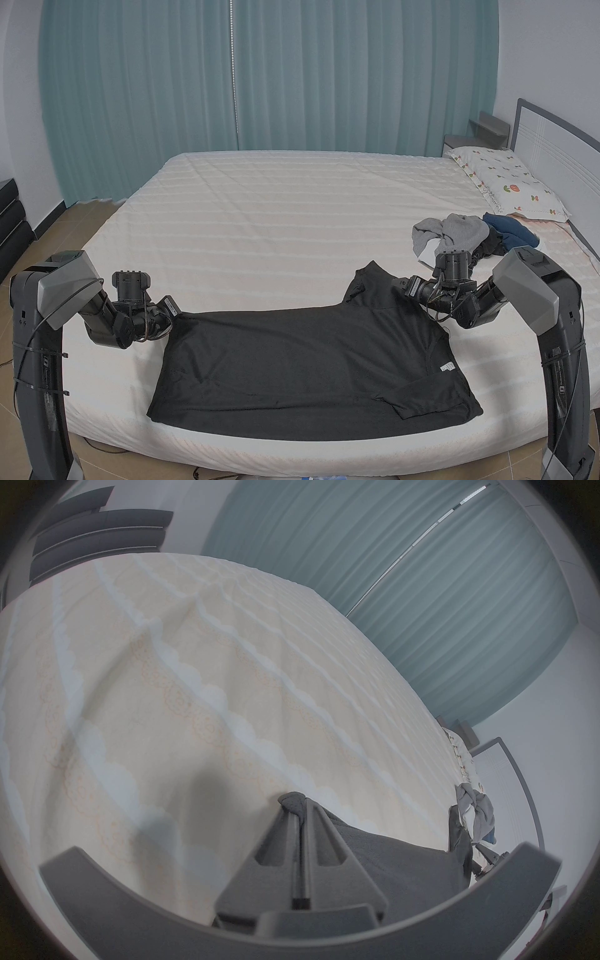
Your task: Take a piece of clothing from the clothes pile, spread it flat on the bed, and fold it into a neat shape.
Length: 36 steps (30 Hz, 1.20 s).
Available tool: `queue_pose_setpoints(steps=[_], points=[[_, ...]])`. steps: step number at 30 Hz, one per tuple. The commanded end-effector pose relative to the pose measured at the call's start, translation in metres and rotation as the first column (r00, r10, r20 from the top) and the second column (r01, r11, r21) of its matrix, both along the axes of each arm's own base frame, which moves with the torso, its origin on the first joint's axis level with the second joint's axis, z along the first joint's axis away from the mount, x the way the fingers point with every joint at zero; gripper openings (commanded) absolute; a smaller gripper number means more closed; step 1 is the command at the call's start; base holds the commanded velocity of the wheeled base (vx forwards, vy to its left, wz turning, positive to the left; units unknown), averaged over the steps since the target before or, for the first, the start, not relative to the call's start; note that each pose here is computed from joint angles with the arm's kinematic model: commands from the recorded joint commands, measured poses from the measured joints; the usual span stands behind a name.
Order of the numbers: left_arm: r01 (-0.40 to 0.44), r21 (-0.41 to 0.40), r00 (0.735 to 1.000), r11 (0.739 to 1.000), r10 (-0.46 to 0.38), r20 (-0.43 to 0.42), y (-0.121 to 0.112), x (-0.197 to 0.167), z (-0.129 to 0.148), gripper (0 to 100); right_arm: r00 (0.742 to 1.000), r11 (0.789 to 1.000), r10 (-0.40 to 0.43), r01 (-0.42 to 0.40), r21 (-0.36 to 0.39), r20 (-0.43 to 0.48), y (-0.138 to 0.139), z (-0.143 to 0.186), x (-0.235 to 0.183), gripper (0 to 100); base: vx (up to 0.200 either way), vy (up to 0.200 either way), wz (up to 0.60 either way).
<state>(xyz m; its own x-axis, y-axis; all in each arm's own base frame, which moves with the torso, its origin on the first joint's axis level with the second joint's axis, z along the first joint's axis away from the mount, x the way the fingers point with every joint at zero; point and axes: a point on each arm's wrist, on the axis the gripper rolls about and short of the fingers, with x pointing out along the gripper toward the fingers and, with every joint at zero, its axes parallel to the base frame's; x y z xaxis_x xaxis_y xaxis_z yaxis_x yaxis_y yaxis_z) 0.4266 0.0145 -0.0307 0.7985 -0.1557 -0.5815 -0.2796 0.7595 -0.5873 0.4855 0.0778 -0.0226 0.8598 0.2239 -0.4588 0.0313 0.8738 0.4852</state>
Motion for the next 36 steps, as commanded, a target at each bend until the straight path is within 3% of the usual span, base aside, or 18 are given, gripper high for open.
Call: queue_pose_setpoints(steps=[1, 18, 22, 36], points=[[-0.001, 0.0, 1.0, 1.0, 0.001, 0.002, 0.0, 0.0, 0.001, 0, 1.0, 1.0, -0.001, 0.001, 0.008, -0.008, 0.002, -0.009, 0.004, 0, 0.0, 0.0, 0.0], [-0.007, 0.011, 0.999, 1.0, 0.007, 0.035, 0.001, 0.003, 0.012, 0, 0.999, 0.999, -0.043, 0.043, 0.023, -0.004, -0.022, 0.018, -0.009, 0, 0.0, 0.0, 0.0], [-0.032, 0.026, 0.998, 0.999, 0.031, 0.05, 0.003, 0.005, 0.016, 0, 0.995, 0.989, -0.097, 0.094, 0.114, 0.021, -0.027, 0.039, -0.009, 0, 0.0, 0.0, 0.0], [-0.04, 0.029, 0.996, 0.999, 0.038, 0.075, 0.002, -0.004, 0.022, 0, 0.988, 0.985, -0.114, 0.099, 0.143, 0.102, -0.033, 0.048, -0.017, 0, 0.0, 0.0, 0.0]])
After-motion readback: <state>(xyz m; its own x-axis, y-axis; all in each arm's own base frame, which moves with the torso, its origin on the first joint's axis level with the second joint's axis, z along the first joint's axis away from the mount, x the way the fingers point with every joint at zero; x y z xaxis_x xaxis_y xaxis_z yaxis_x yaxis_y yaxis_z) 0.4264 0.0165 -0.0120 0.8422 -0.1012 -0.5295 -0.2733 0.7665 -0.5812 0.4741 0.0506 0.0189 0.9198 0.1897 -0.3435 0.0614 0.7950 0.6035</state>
